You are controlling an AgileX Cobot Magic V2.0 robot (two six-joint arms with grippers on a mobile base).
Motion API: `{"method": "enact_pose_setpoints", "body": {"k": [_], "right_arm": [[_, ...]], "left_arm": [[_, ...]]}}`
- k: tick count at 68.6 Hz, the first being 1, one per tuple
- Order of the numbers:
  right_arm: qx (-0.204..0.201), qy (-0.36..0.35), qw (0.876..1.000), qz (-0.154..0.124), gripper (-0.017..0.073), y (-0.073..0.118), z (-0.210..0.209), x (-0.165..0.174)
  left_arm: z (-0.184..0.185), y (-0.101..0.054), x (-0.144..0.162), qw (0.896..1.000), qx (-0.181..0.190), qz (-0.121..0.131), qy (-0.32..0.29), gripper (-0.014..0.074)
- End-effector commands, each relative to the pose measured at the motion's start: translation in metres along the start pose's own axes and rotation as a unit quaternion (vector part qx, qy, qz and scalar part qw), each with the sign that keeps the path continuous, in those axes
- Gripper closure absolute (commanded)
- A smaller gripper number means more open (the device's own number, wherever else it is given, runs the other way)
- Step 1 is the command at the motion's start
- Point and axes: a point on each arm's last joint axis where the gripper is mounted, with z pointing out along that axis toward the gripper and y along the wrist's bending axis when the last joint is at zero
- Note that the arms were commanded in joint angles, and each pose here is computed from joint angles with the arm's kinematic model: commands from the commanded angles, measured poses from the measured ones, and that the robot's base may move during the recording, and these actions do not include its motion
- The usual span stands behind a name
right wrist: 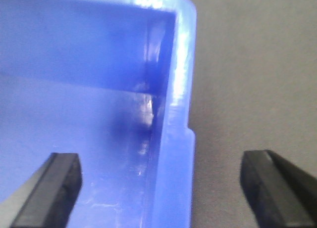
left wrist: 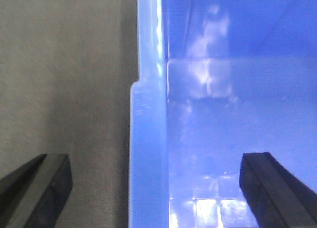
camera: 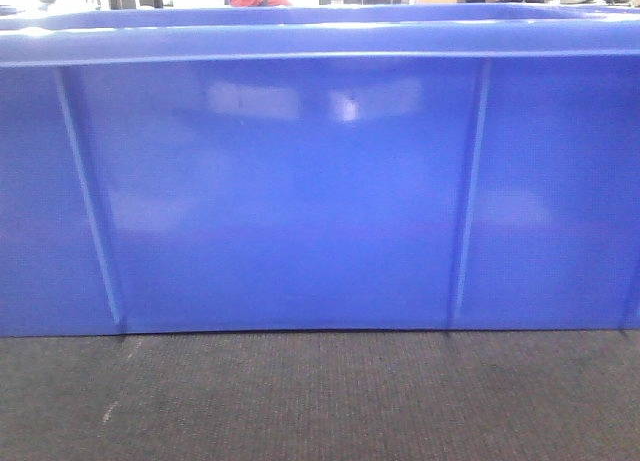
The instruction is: Move blue bin to conveyor side
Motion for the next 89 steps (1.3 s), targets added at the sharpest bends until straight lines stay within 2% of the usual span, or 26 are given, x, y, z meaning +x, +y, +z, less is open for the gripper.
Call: {"method": "enact_pose_setpoints", "body": {"k": [1, 6, 14, 19, 26, 31, 38, 50, 62, 79, 89], "right_arm": [[0.0, -0.041, 0.999, -0.002, 0.0159, -0.004, -0.038, -0.005], [0.0, -0.056, 0.998, 0.0, 0.0306, -0.007, -0.06, 0.002], [0.002, -0.077, 0.997, -0.002, 0.0553, -0.013, -0.086, 0.024], [0.007, -0.075, 0.997, -0.007, 0.0642, -0.016, -0.091, 0.045], [0.014, -0.081, 0.997, 0.004, 0.0639, -0.024, -0.1, 0.077], [0.022, -0.084, 0.996, 0.01, 0.0637, -0.031, -0.1, 0.103], [0.025, -0.1, 0.995, 0.014, 0.0637, -0.035, -0.106, 0.137], [0.017, -0.148, 0.989, 0.012, 0.0637, -0.036, -0.114, 0.184], [0.01, -0.224, 0.974, 0.014, 0.0637, -0.037, -0.132, 0.226], [0.004, -0.331, 0.943, 0.02, 0.0637, -0.04, -0.156, 0.265], [0.002, -0.362, 0.932, 0.021, 0.0637, -0.04, -0.162, 0.275]], "left_arm": [[-0.042, 0.006, 0.0, 0.999, 0.008, 0.002, -0.048, 0.0005], [-0.069, 0.012, 0.006, 0.996, 0.01, 0.01, -0.086, 0.0005], [-0.096, 0.027, 0.024, 0.992, 0.004, -0.003, -0.129, 0.0005], [-0.107, 0.037, 0.042, 0.988, -0.004, -0.013, -0.151, 0.0005], [-0.115, 0.045, 0.072, 0.986, -0.014, -0.021, -0.165, 0.0029], [-0.115, 0.047, 0.093, 0.986, -0.015, -0.022, -0.167, 0.0098], [-0.109, 0.047, 0.129, 0.986, -0.012, -0.019, -0.165, 0.0293], [-0.1, 0.046, 0.183, 0.981, -0.004, -0.014, -0.195, 0.0629], [-0.103, 0.047, 0.227, 0.964, 0.005, -0.014, -0.266, 0.0597], [-0.117, 0.048, 0.261, 0.927, 0.012, -0.017, -0.374, 0.06], [-0.121, 0.048, 0.269, 0.918, 0.012, -0.018, -0.396, 0.06]]}}
